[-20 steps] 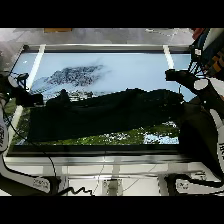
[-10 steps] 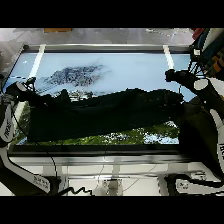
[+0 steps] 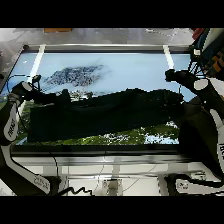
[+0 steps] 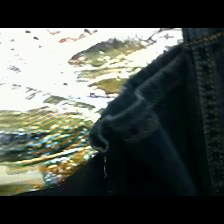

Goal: Fold the clothes and pants, and hang the long-sleeved shirts on hangers.

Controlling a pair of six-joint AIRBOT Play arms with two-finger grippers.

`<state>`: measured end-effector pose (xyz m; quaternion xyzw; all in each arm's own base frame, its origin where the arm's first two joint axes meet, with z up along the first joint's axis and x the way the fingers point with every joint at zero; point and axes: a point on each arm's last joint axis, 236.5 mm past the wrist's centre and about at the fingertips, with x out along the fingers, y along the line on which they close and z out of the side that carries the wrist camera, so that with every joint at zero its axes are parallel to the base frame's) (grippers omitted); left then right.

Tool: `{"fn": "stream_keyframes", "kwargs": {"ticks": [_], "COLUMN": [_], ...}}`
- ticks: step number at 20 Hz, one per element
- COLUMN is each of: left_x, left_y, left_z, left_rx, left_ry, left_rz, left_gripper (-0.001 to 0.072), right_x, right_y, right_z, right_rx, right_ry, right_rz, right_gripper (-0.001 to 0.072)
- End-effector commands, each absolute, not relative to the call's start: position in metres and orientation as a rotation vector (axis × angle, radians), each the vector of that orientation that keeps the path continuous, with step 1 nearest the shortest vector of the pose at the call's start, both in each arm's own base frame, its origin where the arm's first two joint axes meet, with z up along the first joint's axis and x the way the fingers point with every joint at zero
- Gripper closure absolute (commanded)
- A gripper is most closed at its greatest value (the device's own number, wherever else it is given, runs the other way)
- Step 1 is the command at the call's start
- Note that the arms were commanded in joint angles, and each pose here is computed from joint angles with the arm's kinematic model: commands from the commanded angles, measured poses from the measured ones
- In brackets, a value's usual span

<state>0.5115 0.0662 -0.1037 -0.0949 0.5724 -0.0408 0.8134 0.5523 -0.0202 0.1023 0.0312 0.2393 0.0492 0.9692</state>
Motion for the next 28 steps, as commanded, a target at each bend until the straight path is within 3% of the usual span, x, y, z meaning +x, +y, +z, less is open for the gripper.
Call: {"fn": "stream_keyframes", "kwargs": {"ticks": [1, 4, 8, 12, 18, 20, 28], "left_x": [0.523, 0.547, 0.579, 0.562, 0.535, 0.538, 0.585], "left_y": [0.057, 0.066, 0.105, 0.18, 0.209, 0.21, 0.208], "left_z": [-0.096, -0.051, 0.076, 0.166, 0.163, 0.155, 0.191], "left_rx": [-0.178, -0.16, -0.201, -0.194, -0.173, -0.175, -0.129], "left_ry": [1.185, 1.08, 0.818, 0.662, 0.729, 0.738, 0.491], "left_rz": [-0.11, -0.094, 0.011, 0.259, 0.339, 0.339, 0.32], "left_gripper": [0.0685, 0.0687, 0.069, 0.0691, 0.0687, 0.0687, 0.0687], "right_x": [0.552, 0.553, 0.549, 0.53, 0.471, 0.444, 0.347], "right_y": [-0.02, -0.024, -0.051, -0.069, -0.092, -0.085, -0.06], "right_z": [0.103, 0.106, 0.103, 0.081, 0.034, 0.021, -0.019], "right_rx": [0.067, 0.103, 0.314, 0.348, 0.425, 0.456, 0.427], "right_ry": [0.482, 0.474, 0.488, 0.603, 0.888, 1.01, 1.433], "right_rz": [0.1, 0.08, -0.01, -0.012, -0.009, 0.038, 0.155], "right_gripper": [0.0157, 0.0169, 0.019, 0.019, 0.0197, 0.0332, 0.034]}}
